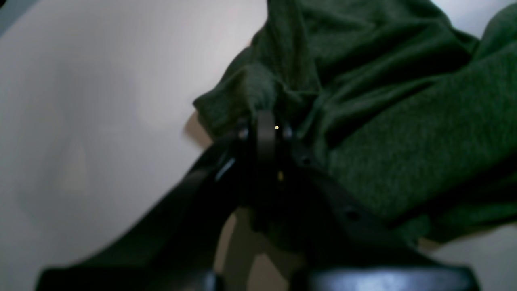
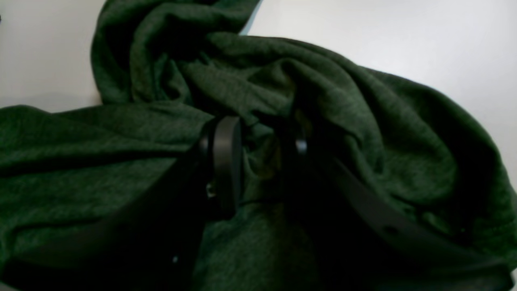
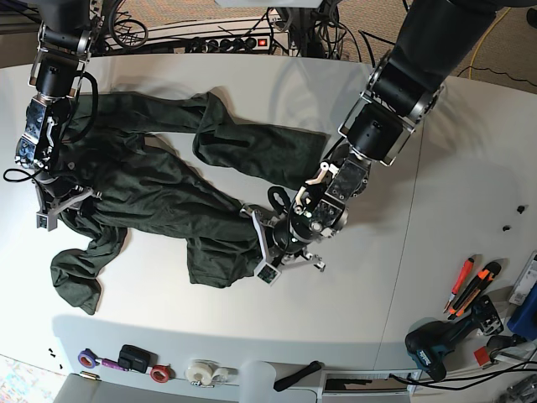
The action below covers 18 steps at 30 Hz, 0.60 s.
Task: Layout the t-shirt on the table in an organized manner, then fold the t-shirt properly
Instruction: 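Reach the left gripper back and grasp the shirt's hem, then pull the hem away from the right gripper to stretch the shirt flat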
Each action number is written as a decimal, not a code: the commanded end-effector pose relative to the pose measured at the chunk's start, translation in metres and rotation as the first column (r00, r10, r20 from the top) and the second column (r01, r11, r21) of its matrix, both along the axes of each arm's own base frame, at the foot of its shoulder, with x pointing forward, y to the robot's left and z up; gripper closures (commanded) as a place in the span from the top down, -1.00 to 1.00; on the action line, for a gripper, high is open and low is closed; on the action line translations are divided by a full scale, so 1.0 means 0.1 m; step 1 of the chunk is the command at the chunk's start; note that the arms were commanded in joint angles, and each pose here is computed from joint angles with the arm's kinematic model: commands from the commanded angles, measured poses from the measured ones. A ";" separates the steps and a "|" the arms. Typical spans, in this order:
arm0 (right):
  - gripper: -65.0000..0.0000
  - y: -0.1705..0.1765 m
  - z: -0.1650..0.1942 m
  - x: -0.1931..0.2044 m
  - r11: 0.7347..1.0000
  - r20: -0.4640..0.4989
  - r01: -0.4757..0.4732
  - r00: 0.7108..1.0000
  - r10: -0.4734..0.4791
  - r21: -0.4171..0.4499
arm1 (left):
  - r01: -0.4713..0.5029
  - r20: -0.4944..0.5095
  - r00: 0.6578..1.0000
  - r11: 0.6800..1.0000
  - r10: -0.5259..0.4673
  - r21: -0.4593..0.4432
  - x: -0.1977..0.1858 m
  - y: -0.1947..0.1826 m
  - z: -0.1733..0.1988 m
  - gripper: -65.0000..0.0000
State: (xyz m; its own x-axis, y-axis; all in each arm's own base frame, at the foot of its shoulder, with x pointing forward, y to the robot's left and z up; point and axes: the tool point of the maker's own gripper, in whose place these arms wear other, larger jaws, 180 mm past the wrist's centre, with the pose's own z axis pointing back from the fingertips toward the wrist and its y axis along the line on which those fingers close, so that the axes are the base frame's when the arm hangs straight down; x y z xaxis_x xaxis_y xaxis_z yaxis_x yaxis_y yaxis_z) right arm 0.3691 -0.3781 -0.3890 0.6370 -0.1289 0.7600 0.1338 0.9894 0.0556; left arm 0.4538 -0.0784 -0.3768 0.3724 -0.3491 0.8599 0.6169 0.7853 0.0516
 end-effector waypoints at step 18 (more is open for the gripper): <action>-0.46 -0.16 0.03 -0.04 0.998 -0.033 0.016 0.999 -0.018 -0.062 | 0.003 0.002 1.000 0.913 -0.003 -0.408 0.37 0.45 1.33 -1.00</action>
State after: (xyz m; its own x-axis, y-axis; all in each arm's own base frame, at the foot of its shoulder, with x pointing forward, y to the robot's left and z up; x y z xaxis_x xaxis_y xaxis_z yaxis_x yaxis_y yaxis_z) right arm 0.3696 -0.3802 -0.3883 0.6342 -0.1089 0.7655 0.1298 0.9910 0.0334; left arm 0.4792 -0.0325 -0.2758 0.4454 -0.0010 0.8953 0.6010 0.7415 -0.2982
